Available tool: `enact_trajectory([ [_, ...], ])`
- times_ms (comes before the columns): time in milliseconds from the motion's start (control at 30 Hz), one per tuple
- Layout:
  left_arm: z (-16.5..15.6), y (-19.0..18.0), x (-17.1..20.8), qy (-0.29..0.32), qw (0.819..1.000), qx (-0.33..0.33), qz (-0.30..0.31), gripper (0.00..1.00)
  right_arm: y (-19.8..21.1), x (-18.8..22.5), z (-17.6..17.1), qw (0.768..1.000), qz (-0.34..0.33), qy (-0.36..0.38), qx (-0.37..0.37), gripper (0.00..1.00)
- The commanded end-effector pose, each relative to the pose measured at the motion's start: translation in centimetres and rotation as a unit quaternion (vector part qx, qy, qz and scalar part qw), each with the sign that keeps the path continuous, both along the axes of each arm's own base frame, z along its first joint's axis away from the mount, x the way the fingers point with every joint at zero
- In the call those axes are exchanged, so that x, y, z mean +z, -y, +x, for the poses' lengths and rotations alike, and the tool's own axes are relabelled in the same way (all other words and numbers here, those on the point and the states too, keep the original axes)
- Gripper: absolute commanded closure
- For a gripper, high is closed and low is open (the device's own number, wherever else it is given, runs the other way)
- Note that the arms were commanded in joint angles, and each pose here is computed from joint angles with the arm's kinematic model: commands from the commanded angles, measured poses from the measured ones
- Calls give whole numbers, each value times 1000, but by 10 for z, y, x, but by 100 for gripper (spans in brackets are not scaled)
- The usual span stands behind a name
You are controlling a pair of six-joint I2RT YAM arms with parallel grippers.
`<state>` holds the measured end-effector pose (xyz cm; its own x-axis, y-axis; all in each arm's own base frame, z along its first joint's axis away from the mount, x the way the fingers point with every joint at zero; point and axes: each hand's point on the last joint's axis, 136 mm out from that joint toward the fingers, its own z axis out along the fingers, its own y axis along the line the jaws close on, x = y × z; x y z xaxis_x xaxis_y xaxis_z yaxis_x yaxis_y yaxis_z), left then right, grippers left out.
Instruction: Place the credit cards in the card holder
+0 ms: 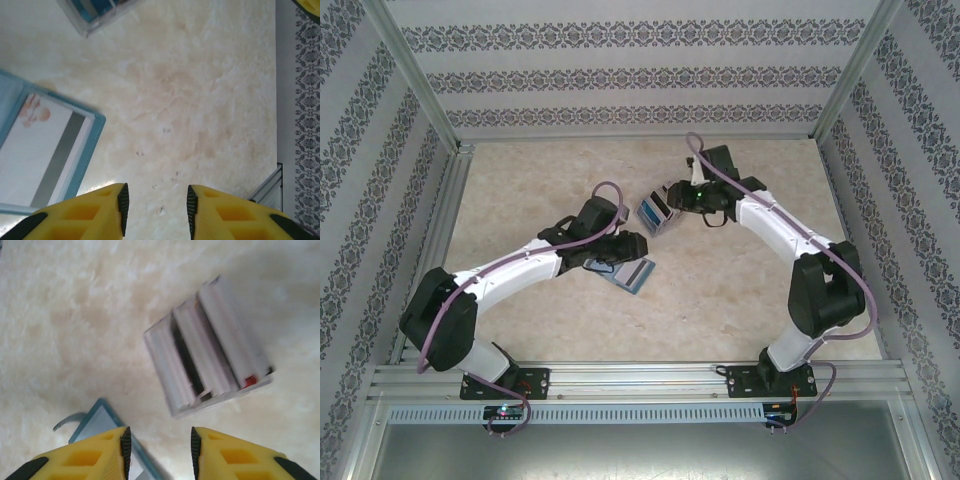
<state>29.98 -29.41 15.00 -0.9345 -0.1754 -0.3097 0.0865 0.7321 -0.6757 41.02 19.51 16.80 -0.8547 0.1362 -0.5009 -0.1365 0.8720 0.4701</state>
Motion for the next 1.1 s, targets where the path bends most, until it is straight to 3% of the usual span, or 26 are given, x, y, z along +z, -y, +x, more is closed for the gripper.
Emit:
enact_trajectory([
  [0, 19, -12, -1, 3, 1000, 12, 28, 61, 14, 2, 7, 1000, -17, -9, 4, 60],
  [267, 64, 1, 12, 1, 1000, 18, -13, 61, 32, -12, 47, 999, -11, -45, 3, 58],
  [467, 85, 8, -3, -17, 999, 21, -31, 60, 30, -33, 68, 996, -6, -82, 20, 58],
  [733, 97, 9, -30, -40, 998, 29, -41, 60, 26, -62, 80, 992, -23, -116, 38, 58],
  [1067, 107, 7, -45, -53, 997, 32, -43, 59, 5, -64, 85, 990, -10, -127, 66, 58],
])
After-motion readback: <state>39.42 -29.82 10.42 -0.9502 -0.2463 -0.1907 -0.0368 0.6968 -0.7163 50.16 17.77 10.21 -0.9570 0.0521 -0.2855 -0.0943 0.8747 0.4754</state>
